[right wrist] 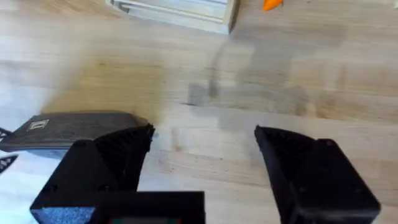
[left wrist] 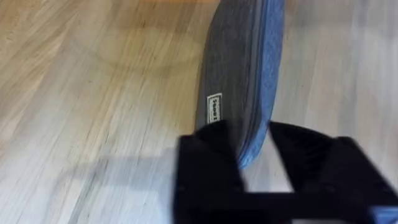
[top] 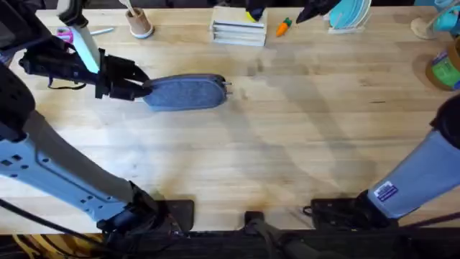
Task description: Unzip the bag, pick up the pens from the table one at a time and place them inside, then zip the bag closed.
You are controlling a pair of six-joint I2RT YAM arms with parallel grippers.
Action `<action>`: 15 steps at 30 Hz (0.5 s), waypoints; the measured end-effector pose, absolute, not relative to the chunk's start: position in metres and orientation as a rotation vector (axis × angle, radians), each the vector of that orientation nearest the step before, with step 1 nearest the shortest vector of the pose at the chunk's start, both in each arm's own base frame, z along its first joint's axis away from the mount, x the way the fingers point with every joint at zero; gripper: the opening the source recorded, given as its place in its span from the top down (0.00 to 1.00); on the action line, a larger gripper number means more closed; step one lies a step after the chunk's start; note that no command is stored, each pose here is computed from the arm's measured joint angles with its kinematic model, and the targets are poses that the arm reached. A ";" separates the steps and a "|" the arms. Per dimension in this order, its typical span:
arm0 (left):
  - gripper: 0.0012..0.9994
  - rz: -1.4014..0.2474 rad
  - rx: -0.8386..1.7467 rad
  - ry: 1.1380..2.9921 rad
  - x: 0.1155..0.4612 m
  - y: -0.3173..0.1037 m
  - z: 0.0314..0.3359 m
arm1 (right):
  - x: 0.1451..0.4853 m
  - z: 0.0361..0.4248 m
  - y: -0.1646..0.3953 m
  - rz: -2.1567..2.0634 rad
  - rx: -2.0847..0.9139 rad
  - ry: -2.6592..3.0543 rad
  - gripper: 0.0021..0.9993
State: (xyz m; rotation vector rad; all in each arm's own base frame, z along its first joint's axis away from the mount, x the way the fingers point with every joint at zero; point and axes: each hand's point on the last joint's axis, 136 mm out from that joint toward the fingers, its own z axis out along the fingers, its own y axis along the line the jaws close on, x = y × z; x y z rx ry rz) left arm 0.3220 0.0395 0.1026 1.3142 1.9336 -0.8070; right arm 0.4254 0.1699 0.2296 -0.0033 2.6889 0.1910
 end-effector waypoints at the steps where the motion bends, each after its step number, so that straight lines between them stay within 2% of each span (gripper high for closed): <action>1: 0.59 -0.812 1.309 1.935 0.322 0.039 0.103 | 0.424 0.235 0.167 0.182 -0.004 2.674 0.01; 4: 0.11 -0.812 1.307 1.935 0.322 0.039 0.103 | 0.418 0.258 0.158 0.151 -0.021 2.619 0.01; 5: 0.04 -0.815 1.304 1.939 0.322 0.039 0.103 | 0.415 0.265 0.155 0.142 -0.030 2.604 0.01; 7: 0.01 -0.811 1.305 1.937 0.322 0.040 0.103 | 0.408 0.280 0.148 0.130 -0.048 2.575 0.01; 15: 0.00 -0.846 1.310 1.965 0.316 0.039 0.106 | 0.381 0.327 0.086 0.074 0.049 2.503 0.01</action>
